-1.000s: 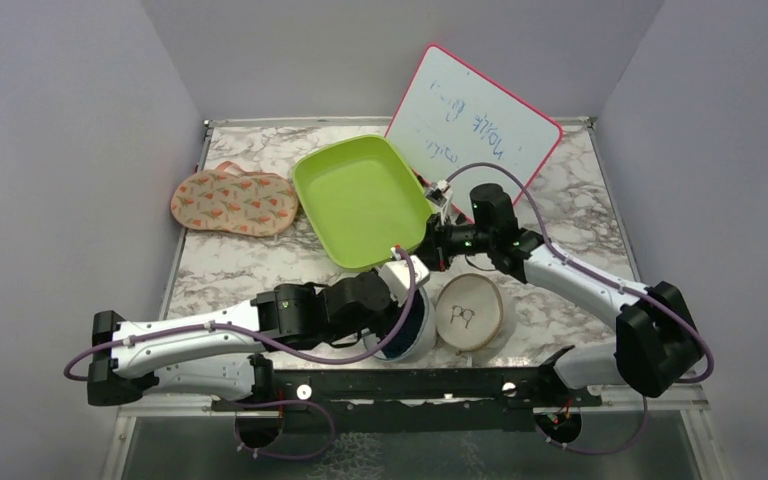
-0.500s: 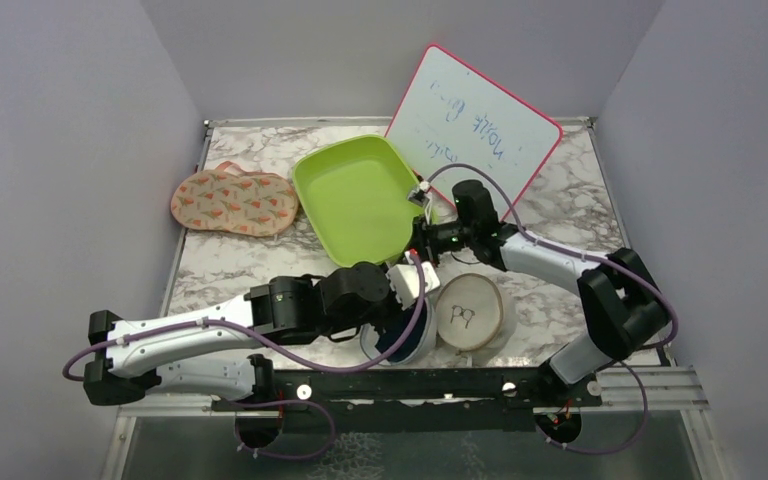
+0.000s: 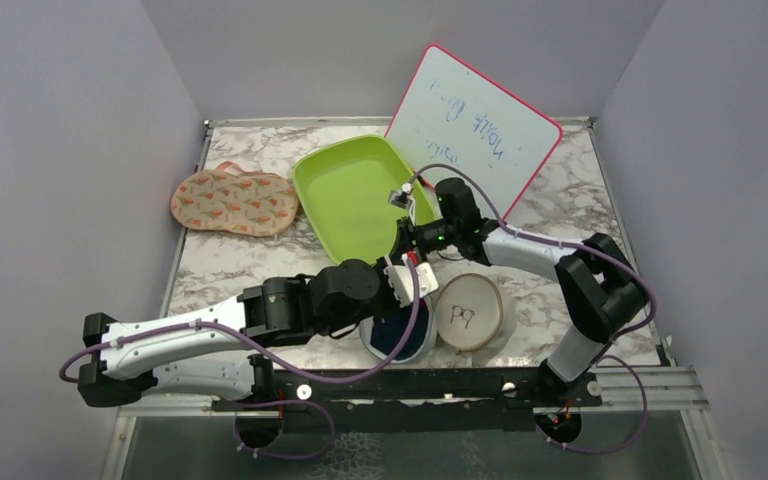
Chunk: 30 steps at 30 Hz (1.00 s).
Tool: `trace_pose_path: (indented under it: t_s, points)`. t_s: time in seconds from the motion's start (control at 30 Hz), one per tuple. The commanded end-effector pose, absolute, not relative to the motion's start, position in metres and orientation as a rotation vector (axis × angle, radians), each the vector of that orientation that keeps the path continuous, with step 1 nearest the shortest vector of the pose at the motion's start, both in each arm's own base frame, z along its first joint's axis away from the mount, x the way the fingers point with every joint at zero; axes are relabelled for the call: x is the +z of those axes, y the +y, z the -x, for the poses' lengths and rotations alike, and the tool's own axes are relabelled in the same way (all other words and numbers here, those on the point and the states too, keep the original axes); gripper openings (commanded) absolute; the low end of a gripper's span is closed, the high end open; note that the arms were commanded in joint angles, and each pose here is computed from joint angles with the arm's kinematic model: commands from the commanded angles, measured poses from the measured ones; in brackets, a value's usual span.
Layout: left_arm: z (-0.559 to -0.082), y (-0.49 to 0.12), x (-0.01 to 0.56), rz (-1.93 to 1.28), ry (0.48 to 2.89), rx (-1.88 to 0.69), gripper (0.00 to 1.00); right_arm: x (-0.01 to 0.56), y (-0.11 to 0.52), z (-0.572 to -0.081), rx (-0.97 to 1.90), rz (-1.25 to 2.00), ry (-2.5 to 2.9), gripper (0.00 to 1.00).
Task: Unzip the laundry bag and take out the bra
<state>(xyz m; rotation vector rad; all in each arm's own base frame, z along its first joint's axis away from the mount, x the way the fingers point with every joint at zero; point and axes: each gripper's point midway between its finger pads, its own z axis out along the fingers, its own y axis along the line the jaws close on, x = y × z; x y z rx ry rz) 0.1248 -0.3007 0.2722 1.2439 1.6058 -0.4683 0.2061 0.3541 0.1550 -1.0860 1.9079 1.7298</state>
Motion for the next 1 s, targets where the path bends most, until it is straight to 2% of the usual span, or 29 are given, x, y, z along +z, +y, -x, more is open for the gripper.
trace_pose_path:
  t_s: [0.0, 0.4, 0.6, 0.7, 0.77, 0.87, 0.97]
  points:
    - [-0.132, -0.308, 0.318, -1.112, 1.452, -0.522, 0.00, 0.161, 0.355, -0.204, 1.745, 1.129, 1.860, 0.01]
    - [-0.125, -0.302, 0.315, -0.984, 1.427, -0.660, 0.00, 0.152, 0.367, -0.187, 1.849, 1.195, 1.878, 0.01]
    - [-0.127, -0.296, 0.309, -0.900, 1.476, -0.688, 0.00, 0.137, 0.355, -0.205, 1.688, 1.067, 2.071, 0.03]
    - [-0.132, -0.289, 0.307, -0.802, 1.552, -0.691, 0.00, 0.137, 0.339, -0.221, 1.513, 0.925, 2.193, 0.21]
    - [-0.135, -0.284, 0.307, -0.730, 1.593, -0.703, 0.00, 0.133, 0.325, -0.234, 1.322, 0.826, 2.308, 0.29]
    - [-0.138, -0.276, 0.306, -0.614, 1.650, -0.733, 0.00, 0.131, 0.300, -0.248, 1.064, 0.692, 2.425, 0.56]
    - [-0.137, -0.276, 0.304, -0.550, 1.698, -0.766, 0.00, 0.138, 0.278, -0.252, 0.905, 0.616, 2.456, 0.78]
